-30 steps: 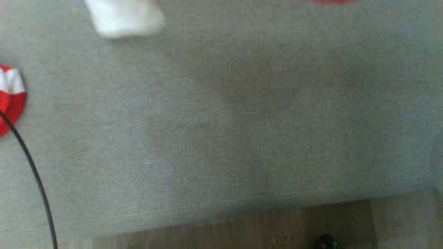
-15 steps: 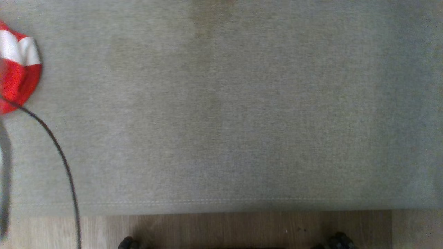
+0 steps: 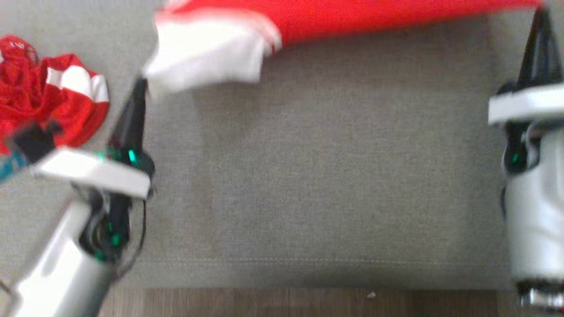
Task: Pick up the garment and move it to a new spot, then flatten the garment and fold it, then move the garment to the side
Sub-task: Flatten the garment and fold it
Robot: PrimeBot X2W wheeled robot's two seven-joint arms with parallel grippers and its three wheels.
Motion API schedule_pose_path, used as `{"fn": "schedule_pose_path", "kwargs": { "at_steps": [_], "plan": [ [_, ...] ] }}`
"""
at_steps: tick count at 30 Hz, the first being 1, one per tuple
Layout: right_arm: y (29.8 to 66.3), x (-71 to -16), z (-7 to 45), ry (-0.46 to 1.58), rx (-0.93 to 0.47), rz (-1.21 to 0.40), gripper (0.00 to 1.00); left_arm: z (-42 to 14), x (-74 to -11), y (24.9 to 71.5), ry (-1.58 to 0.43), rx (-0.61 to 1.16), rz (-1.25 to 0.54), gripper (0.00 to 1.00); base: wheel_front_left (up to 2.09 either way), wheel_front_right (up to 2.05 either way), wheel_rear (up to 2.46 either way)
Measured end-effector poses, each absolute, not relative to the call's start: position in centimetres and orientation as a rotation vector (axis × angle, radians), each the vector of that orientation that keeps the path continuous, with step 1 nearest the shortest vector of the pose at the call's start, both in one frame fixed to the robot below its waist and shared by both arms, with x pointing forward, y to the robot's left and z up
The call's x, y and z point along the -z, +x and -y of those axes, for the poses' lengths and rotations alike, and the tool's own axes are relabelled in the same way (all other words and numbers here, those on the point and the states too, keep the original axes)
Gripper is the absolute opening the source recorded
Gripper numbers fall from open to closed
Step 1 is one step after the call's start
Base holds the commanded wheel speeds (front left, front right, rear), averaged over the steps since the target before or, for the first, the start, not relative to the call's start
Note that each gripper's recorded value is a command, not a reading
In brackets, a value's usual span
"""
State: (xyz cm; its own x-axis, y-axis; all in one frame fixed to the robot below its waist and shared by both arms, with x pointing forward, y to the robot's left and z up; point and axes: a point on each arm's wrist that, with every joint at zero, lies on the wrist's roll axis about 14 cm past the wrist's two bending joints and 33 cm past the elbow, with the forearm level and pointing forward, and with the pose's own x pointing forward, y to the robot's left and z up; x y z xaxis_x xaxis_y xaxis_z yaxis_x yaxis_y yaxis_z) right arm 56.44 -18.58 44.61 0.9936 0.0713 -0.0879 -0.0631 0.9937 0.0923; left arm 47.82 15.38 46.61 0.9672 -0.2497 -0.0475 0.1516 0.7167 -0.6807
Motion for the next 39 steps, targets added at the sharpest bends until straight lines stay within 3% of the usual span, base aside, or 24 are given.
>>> {"fn": "schedule_pose_path", "kwargs": {
  "at_steps": [14, 20, 27, 39],
  "plan": [
    [44.7, -42.3, 21.4, 0.112, -0.008, -0.235, 0.00, -16.3, -48.1, 37.5, -0.902, 0.050, -0.220, 0.00, 0.00, 0.00, 0.00],
    [41.1, -42.3, 21.8, 0.121, 0.017, -0.308, 0.00, -15.2, -49.6, 35.8, -0.919, 0.061, -0.267, 0.00, 0.00, 0.00, 0.00],
    [41.9, -41.8, 21.3, 0.093, 0.007, -0.380, 0.00, -14.5, -49.3, 38.6, -0.894, 0.083, -0.279, 0.00, 0.00, 0.00, 0.00],
    [48.5, -40.1, 21.0, 0.062, -0.005, -0.410, 0.00, -12.9, -48.3, 47.7, -0.855, 0.138, -0.208, 0.00, 0.00, 0.00, 0.00]
  ]
}}
